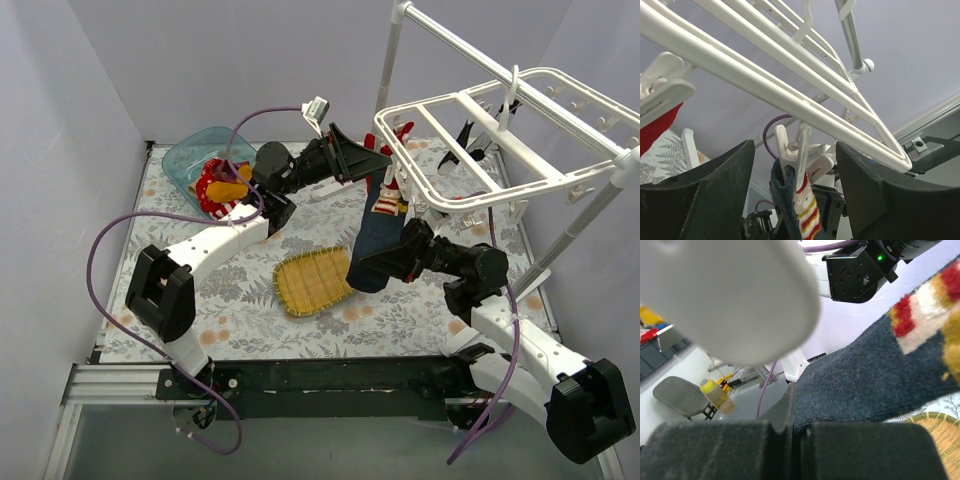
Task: Remove the socks clipped to the hanger
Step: Remove the sock from the hanger, then place the sock in the bin.
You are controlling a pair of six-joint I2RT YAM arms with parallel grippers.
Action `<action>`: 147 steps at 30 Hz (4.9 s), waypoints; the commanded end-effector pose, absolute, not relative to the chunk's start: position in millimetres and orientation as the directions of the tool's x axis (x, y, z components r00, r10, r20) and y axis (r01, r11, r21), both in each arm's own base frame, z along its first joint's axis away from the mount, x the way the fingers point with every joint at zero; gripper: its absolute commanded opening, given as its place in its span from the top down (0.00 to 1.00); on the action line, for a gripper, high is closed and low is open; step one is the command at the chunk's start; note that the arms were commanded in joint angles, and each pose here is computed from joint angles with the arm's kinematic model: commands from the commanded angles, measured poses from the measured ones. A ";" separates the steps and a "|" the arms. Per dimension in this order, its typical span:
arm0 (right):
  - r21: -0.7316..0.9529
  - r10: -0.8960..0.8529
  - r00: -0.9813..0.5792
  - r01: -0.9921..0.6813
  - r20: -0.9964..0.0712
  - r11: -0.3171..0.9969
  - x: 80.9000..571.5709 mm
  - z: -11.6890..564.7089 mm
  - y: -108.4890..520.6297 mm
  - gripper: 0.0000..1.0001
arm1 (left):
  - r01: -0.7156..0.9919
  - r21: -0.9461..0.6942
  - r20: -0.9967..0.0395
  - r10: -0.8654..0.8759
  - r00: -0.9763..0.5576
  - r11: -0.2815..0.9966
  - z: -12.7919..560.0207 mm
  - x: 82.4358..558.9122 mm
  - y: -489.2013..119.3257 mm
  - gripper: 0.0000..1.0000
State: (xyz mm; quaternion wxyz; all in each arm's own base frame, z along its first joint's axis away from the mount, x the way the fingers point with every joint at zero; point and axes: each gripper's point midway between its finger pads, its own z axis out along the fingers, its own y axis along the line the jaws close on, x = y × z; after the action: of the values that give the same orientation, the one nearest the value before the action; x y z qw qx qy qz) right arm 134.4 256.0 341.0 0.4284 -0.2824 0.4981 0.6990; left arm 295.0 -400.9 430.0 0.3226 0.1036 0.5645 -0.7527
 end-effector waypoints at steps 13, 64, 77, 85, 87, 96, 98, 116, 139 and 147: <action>0.420 0.342 -0.444 -0.896 -0.828 -0.147 129.5 345.4 252.5 0.99 | 0.556 -0.802 -0.475 -0.331 -0.815 -0.219 437.9 297.3 -408.3 0.39; 0.457 0.327 -0.470 -0.881 -0.820 -0.120 124.9 324.9 249.0 0.99 | 0.527 -0.783 -0.437 -0.312 -0.844 -0.329 467.0 278.4 -414.6 1.00; 0.449 0.313 -0.451 -0.890 -0.836 -0.083 128.1 315.7 249.3 0.99 | 0.598 -0.771 -0.519 -0.329 -0.789 -0.220 459.8 274.1 -411.1 0.36; 0.461 0.300 -0.455 -0.886 -0.838 -0.056 132.5 307.1 250.5 0.99 | 0.656 -0.750 -0.594 -0.350 -0.724 -0.085 444.5 260.3 -389.4 0.33; 0.462 0.301 -0.456 -0.885 -0.838 -0.053 133.2 305.8 250.5 0.99 | 0.658 -0.753 -0.611 -0.348 -0.711 -0.019 428.5 262.4 -385.7 0.32; 0.463 0.300 -0.454 -0.885 -0.839 -0.046 136.7 303.1 252.1 0.99 | 0.671 -0.734 -0.667 -0.303 -0.681 0.105 392.3 241.4 -360.9 0.31; 0.458 0.302 -0.450 -0.888 -0.841 -0.047 136.0 304.8 251.5 0.99 | 0.668 -0.733 -0.674 -0.279 -0.684 0.129 376.7 231.4 -353.1 0.34; 0.434 0.180 -0.452 -0.891 -0.874 -0.131 114.9 292.1 256.6 0.99 | 0.403 -0.913 -0.382 -0.212 -0.900 -0.065 310.1 163.0 -323.3 0.20; 0.501 0.084 -0.509 -0.859 -0.856 -0.104 112.3 260.0 272.8 0.99 | 0.371 -0.914 -0.341 -0.188 -0.921 -0.162 327.3 154.9 -353.4 0.66; 0.504 0.083 -0.510 -0.860 -0.856 -0.076 116.9 257.8 273.9 0.99 | 0.410 -0.907 -0.390 -0.177 -0.904 -0.097 323.8 153.3 -362.8 0.86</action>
State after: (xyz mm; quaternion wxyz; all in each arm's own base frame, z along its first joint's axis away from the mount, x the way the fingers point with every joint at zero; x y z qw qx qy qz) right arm 114.5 271.5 243.2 0.3411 -0.3241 0.5884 0.6576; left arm 157.3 -361.4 299.9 0.1675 0.0698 0.6525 -0.7357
